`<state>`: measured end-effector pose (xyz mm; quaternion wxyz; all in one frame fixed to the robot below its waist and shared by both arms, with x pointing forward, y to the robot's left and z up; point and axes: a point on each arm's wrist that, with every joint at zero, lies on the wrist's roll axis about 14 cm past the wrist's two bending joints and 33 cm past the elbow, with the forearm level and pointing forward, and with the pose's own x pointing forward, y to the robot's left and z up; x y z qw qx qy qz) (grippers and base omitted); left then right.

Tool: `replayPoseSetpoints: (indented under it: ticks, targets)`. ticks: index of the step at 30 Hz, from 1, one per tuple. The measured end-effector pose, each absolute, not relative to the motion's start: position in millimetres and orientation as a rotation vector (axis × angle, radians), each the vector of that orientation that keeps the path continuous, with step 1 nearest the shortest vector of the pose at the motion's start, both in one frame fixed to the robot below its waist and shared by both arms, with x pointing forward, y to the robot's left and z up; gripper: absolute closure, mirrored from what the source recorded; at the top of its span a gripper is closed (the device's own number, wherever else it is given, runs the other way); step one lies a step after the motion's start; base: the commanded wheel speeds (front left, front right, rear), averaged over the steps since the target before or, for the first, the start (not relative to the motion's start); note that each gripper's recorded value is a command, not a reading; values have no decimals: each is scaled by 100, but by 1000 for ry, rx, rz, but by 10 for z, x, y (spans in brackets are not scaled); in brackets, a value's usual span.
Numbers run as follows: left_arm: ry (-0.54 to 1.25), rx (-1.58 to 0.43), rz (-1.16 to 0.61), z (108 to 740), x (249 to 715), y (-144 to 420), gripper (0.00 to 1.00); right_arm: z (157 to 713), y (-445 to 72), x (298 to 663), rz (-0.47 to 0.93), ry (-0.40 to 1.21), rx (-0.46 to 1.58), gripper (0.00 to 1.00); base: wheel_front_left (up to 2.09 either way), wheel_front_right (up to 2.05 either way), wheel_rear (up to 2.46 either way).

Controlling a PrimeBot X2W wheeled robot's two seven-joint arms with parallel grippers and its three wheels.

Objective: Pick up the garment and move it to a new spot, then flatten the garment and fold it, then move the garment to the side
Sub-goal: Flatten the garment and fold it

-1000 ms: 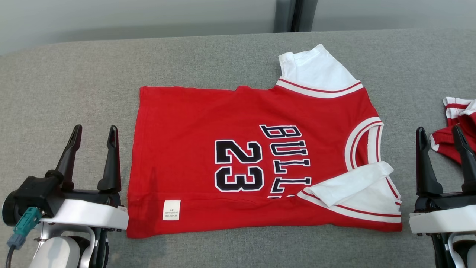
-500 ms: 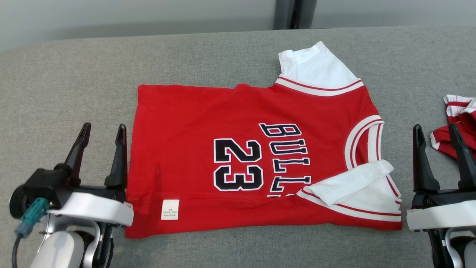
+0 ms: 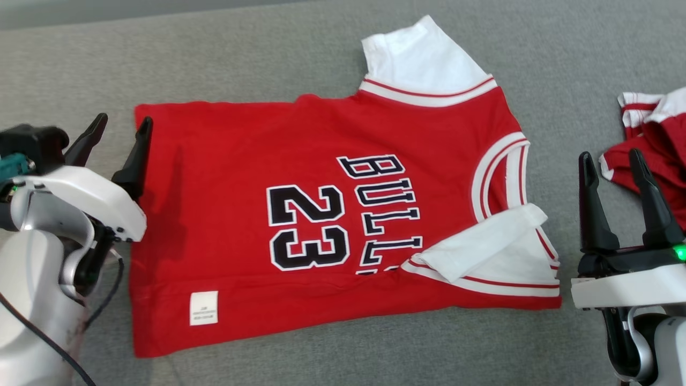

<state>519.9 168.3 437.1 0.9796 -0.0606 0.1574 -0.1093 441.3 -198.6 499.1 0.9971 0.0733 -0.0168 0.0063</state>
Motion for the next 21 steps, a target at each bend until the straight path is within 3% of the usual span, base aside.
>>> replayPoseSetpoints:
  ticks: [6, 15, 16, 17, 18, 21]
  targets:
    - [528, -142, -235, 3826, 5450, 1703, 0, 4710, -2121, 4421, -33, 21, 159, 0, 0, 0, 0]
    - [667, -195, -224, 3419, 5635, 1699, 0, 4474, -2250, 4428, -74, 71, 154, 0, 0, 0, 0]
    - [670, -206, -225, 3415, 5638, 1685, 24, 4480, -2253, 4446, -73, 68, 154, 0, 0, 0, 0]
    - [672, -214, -230, 3412, 5634, 1664, 71, 4498, -2256, 4471, -73, 61, 154, 0, 0, 0, 0]
    - [674, -218, -235, 3413, 5628, 1654, 100, 4525, -2265, 4501, -74, 51, 152, 0, 0, 0, 0]
    - [683, -218, -258, 3406, 5593, 1599, 100, 4657, -2314, 4645, -79, 1, 146, 0, 0, 0, 0]
